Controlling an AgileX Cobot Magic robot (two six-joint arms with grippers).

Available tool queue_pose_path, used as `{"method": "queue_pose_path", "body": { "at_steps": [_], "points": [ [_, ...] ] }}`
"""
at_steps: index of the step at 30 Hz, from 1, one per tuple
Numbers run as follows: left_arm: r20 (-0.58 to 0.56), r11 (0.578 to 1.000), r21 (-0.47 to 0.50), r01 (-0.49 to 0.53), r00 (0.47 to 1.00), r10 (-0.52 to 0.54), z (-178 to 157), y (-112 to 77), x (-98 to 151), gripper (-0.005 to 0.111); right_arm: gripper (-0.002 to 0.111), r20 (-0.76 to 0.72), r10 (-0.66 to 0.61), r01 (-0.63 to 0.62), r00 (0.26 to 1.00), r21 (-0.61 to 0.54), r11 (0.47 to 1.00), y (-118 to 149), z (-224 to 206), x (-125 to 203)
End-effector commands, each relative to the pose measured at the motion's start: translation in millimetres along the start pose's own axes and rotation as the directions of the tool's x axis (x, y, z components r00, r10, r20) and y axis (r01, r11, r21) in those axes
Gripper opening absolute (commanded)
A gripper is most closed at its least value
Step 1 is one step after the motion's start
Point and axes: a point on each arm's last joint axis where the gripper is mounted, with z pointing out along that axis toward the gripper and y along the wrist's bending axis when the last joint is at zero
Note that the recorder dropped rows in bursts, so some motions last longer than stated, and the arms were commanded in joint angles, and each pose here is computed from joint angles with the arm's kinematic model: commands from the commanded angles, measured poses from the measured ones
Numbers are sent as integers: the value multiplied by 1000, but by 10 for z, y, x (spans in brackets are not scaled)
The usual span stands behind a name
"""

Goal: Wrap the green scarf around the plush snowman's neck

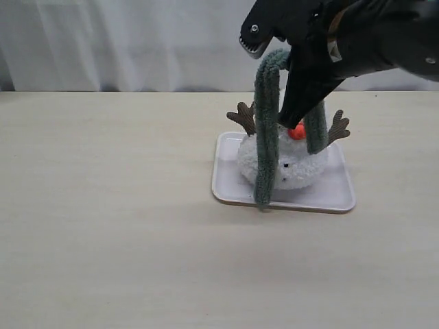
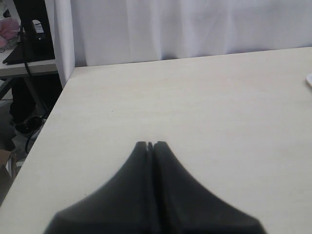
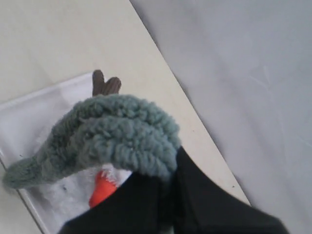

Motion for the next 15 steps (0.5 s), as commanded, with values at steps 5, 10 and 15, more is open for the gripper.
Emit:
{"method": "queue_pose_path", "body": {
  "at_steps": [5,10,15],
  "points": [
    [9,1000,1,2,1000,-2,2,-1,2,0,4,-73,-61,68,995,96,993,39,320,29],
    [9,1000,1,2,1000,-2,2,-1,2,0,4,-77,-9,22,997,173,985,25,459,39],
    [9,1000,1,2,1000,-2,2,-1,2,0,4,-59,207,-183,977,274,944,-185,547,194]
  ]
}}
